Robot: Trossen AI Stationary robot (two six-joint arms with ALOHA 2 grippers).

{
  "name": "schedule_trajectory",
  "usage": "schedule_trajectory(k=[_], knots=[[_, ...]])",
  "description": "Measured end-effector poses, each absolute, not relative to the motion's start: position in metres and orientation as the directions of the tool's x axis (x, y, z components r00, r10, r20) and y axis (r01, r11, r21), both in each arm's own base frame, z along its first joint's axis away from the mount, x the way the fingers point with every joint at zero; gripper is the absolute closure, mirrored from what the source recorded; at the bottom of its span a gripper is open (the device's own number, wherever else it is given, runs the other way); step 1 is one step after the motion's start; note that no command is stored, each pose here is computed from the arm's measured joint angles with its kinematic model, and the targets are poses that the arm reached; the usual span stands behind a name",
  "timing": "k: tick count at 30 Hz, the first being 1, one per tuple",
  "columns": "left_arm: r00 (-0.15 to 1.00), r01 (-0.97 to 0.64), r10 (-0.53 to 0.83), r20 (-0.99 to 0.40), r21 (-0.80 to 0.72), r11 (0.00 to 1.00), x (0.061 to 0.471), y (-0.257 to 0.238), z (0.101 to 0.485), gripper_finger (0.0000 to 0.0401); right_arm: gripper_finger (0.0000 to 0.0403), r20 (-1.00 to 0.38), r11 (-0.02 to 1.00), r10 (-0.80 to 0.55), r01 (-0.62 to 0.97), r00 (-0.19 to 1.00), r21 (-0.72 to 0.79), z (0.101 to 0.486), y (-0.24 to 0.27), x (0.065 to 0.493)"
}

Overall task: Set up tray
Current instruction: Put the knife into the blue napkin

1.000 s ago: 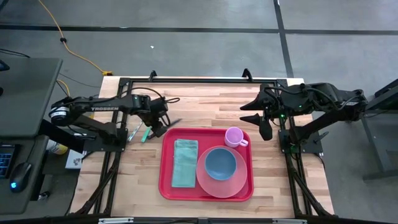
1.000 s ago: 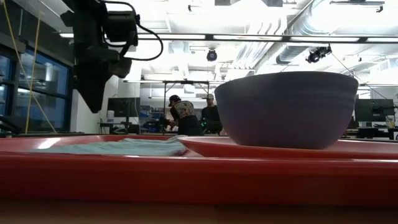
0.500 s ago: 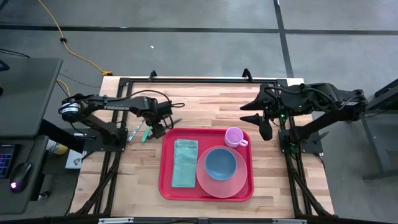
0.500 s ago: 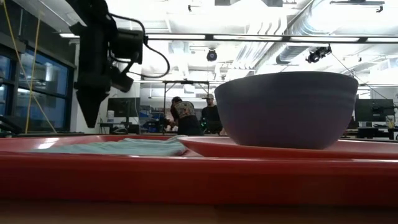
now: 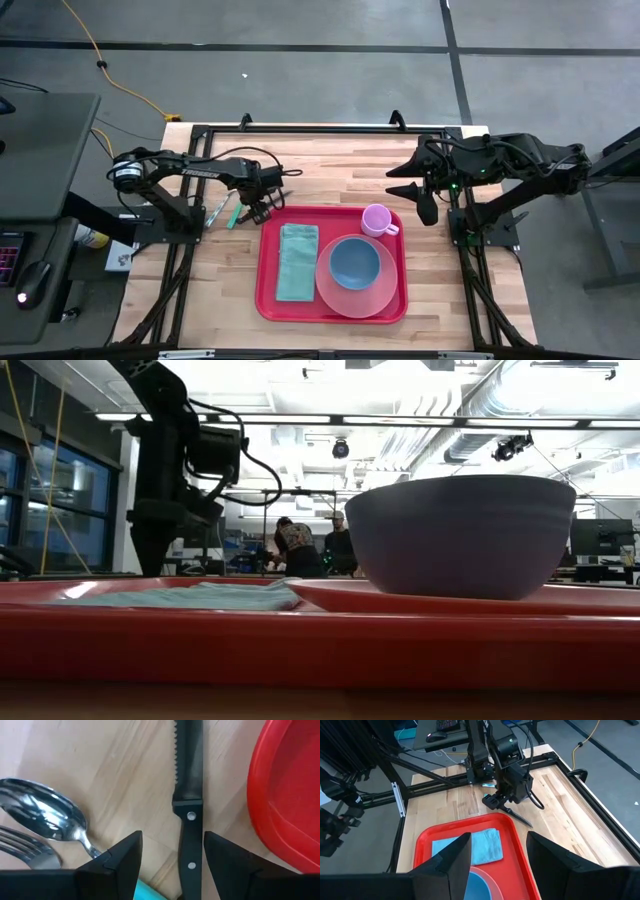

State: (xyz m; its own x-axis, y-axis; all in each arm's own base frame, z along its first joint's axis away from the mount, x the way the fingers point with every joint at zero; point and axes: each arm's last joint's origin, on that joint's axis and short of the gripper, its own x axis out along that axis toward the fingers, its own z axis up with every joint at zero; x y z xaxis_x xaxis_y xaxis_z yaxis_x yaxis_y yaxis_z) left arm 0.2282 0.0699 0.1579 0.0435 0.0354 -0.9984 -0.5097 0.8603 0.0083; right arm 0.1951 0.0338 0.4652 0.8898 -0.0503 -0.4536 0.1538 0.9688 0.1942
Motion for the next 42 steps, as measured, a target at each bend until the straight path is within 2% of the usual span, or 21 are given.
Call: schedule_trajectory(k=[9,20,32,35,37,42], knots=[[0.042,-0.514,0.054,-0.998,0.025,0.857,0.229,0.071,0.158,0.0162,0.0233,-0.456,0.969,-0.051,0.155,0.889,0.193,0.465,0.034,0.195],[0.064,-0.508,0.006,-0.998,-0.027,0.861,0.230,0.069,0.158,0.0162,0.0233,-0.456,0.969,-0.051,0.155,0.889,0.193,0.465,0.034,0.195],[0.002,-0.481,-0.034,-0.999,-0.031,0.876,0.234,0.070,0.142,0.0165,0.0233,-0.457,0.968,-0.051,0.156,0.888,0.195,0.465,0.034,0.195],[0.002,-0.480,-0.031,-1.000,-0.028,0.877,0.234,0.070,0.142,0.0185,0.0233,-0.456,0.968,-0.052,0.156,0.889,0.194,0.465,0.034,0.195],[0.000,-0.476,-0.029,-1.000,-0.025,0.879,0.234,0.070,0.142,0.0213,0.0233,-0.456,0.968,-0.052,0.156,0.888,0.194,0.465,0.034,0.195],[0.004,-0.447,-0.027,-1.000,-0.026,0.894,0.234,0.070,0.142,0.0325,0.0233,-0.456,0.968,-0.051,0.156,0.888,0.194,0.465,0.034,0.195]])
